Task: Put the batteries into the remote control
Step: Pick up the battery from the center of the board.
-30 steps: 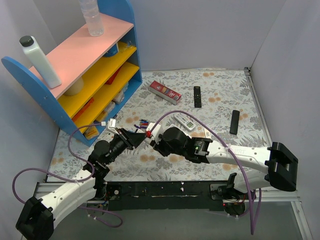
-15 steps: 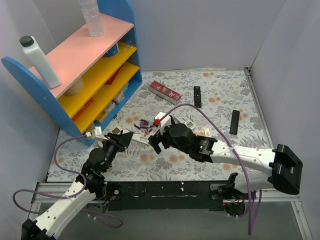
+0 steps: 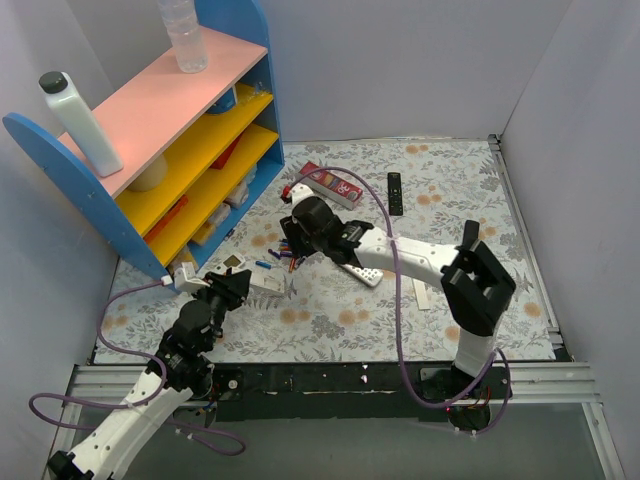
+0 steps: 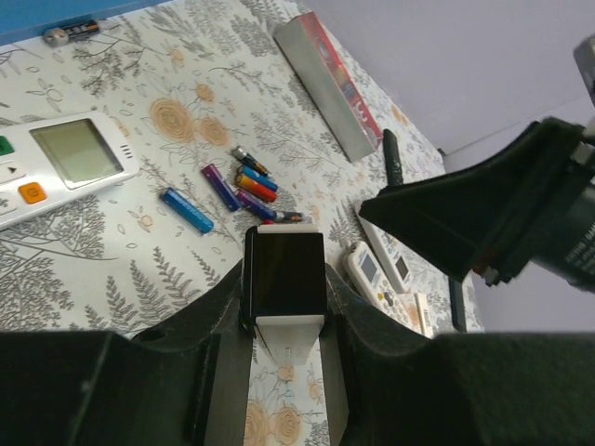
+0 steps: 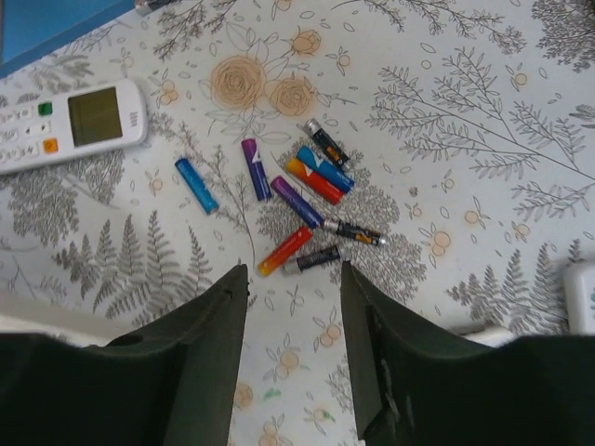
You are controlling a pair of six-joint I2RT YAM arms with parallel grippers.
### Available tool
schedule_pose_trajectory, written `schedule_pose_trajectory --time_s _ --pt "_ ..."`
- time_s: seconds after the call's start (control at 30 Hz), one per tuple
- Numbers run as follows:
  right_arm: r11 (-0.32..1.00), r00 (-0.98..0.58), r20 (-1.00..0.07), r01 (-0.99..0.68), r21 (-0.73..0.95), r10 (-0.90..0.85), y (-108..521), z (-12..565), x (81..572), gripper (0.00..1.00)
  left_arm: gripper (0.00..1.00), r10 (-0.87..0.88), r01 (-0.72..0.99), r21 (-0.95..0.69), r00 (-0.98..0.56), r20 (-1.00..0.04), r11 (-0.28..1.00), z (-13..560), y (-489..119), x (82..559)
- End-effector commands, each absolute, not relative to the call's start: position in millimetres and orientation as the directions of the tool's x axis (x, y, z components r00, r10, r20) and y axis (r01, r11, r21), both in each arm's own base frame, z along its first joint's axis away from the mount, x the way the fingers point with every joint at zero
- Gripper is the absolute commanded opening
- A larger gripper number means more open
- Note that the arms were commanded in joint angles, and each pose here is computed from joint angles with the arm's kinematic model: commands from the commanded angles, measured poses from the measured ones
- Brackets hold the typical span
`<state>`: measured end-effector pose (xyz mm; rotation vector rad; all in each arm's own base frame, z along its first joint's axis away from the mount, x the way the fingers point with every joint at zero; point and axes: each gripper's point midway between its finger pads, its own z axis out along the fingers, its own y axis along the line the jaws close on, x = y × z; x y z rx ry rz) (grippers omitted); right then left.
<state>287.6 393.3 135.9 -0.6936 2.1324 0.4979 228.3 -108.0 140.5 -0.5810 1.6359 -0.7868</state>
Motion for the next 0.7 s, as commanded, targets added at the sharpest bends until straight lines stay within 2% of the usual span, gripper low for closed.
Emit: schedule_pose_trajectory --time_s 0.0,0.2,0.37,0.67 --pt "0.815 -0.629 -0.721 -0.558 0.158 -0.291 404.2 116.6 297.7 0.5 0.0 -0.721 -0.042 -0.729 -0.198 -0.664 0.683 125.2 -95.5 228.8" --pt "0.85 -0.698 -0.656 -0.502 0.161 -0.287 423.2 89.1 310.3 0.37 0.0 -0.711 -0.065 -0.716 -0.207 -0.672 0.695 113.5 -93.2 228.2" --pt "0.869 -0.734 -0.622 -0.466 0.169 -0.273 427.5 67.0 311.6 0.29 0.0 -0.715 -0.041 -0.723 -0.196 -0.671 0.69 116.3 -93.7 227.5" --pt "0.881 -0.762 -0.578 -0.449 0.149 -0.29 426.3 40.1 310.1 0.25 0.0 -0.713 -0.041 -0.721 -0.198 -0.673 0.692 115.4 -93.8 227.2"
